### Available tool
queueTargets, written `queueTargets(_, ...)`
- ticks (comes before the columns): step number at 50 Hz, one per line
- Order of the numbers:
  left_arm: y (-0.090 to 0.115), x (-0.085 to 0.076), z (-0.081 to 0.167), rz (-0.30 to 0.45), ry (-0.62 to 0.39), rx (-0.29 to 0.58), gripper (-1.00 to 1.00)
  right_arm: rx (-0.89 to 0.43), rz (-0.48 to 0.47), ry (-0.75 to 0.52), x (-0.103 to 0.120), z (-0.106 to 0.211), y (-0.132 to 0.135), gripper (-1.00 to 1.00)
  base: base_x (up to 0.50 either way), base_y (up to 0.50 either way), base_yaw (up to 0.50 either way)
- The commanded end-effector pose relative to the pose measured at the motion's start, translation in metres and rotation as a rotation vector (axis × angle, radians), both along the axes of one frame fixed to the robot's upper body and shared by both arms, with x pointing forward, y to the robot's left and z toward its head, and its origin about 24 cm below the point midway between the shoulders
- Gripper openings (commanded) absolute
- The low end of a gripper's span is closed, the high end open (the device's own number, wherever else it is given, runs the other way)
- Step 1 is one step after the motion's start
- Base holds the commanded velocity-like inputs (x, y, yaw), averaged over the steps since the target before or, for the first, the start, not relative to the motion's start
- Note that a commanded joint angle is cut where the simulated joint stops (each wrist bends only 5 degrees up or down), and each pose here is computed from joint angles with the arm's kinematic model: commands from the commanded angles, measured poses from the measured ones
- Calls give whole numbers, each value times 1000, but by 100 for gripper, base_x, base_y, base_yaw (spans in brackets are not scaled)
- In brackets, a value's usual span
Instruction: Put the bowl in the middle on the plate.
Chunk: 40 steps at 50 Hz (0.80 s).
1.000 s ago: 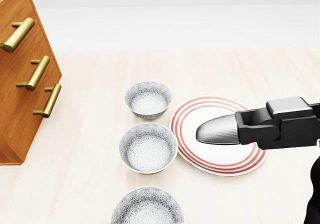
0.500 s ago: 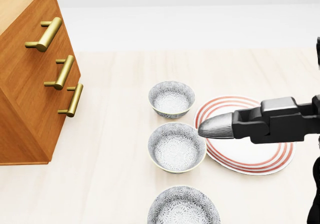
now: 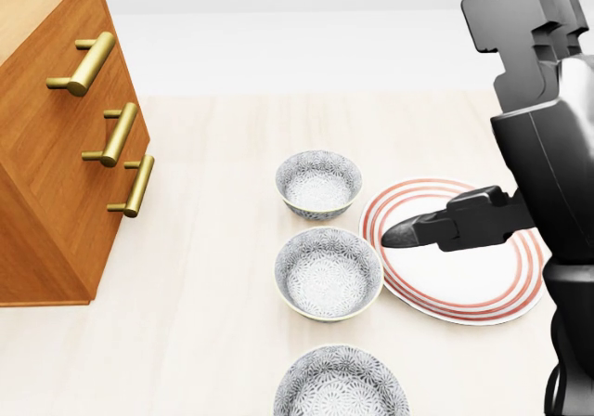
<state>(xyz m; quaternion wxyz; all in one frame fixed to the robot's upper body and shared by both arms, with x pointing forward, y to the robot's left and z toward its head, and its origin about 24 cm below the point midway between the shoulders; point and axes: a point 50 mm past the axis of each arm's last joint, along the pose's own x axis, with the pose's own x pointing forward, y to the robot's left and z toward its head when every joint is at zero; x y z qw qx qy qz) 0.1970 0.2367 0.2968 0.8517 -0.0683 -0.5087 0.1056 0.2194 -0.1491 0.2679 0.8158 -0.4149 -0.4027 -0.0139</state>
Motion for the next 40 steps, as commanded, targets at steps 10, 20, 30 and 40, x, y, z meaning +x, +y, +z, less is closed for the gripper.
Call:
queueTargets(10,1,0,0,3,0,-2,100,-247,-270,191,25,-27,-1,100,0,0,0)
queueTargets(20,1,0,-1,1,4,-1,100,-263,-196,283,22,-34,2,100,0,0,0)
queueTargets(30,1,0,-1,1,5,-1,100,-299,-177,399,26,-51,2,100,0,0,0)
queueTargets(40,1,1,-1,1,6,-1,100,-294,-184,391,32,-49,5,100,0,0,0)
